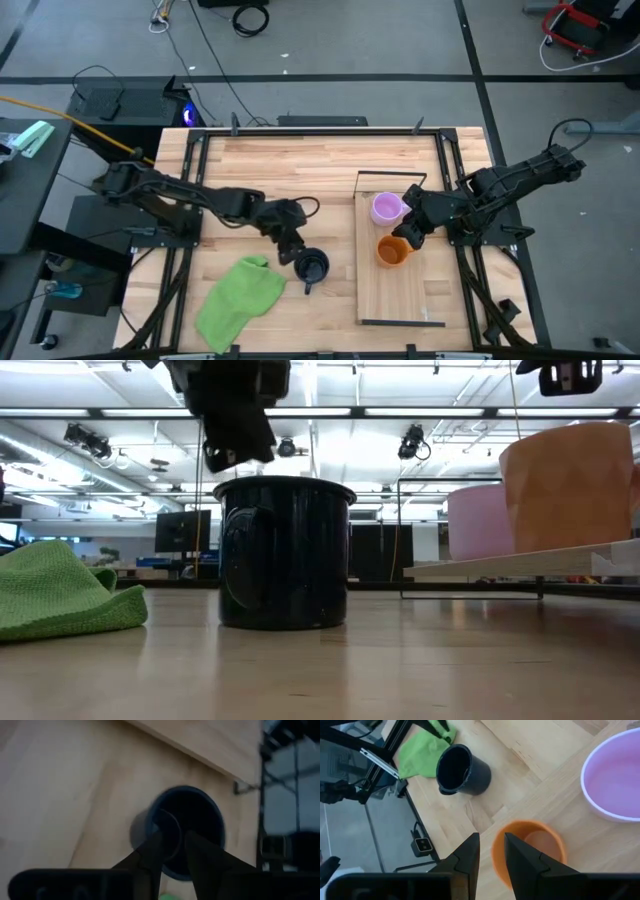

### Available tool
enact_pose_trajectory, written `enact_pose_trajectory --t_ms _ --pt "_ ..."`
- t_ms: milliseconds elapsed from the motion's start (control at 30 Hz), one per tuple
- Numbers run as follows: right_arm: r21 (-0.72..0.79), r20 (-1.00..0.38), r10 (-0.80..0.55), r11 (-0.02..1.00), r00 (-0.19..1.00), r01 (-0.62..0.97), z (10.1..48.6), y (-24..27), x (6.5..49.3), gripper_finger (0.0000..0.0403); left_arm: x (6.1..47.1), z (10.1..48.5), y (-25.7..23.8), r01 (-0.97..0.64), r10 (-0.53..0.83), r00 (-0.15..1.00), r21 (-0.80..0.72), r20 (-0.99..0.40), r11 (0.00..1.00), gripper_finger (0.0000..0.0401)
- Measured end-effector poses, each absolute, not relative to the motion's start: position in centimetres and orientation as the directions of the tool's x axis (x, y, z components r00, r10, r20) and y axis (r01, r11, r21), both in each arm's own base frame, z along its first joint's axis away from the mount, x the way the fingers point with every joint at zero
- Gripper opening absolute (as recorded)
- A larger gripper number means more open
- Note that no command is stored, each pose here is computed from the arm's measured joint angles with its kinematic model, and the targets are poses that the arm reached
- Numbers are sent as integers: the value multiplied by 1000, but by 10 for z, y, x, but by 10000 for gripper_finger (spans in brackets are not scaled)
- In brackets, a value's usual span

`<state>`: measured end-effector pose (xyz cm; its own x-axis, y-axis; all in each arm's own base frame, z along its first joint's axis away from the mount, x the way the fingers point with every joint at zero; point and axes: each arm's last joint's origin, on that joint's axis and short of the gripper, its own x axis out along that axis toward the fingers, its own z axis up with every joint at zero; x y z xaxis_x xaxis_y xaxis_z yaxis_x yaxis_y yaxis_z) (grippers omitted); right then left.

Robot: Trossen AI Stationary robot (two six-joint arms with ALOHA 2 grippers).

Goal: Stack small to large cups/mugs on shelf
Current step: Put the black mug on the shelf

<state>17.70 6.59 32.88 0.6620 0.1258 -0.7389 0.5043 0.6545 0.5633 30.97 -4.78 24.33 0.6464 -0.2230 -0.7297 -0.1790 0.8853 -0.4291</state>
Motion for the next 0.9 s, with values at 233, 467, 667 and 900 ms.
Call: enact_pose_trajectory --t_ms 233,467,667,900 --pt "564 -739 126 654 662 505 329 66 177 96 307 256 -41 -70 -281 548 -378 -788 923 79" --pt "554 -748 120 656 653 513 326 67 180 96 324 286 -32 -40 -182 454 -224 -872 974 69" --pt "535 -766 113 659 633 529 322 69 186 96 351 268 -33 21 -198 305 -201 -931 979 74" --pt "519 -779 107 663 618 539 318 71 190 96 376 255 -46 88 -211 207 -196 -955 977 79"
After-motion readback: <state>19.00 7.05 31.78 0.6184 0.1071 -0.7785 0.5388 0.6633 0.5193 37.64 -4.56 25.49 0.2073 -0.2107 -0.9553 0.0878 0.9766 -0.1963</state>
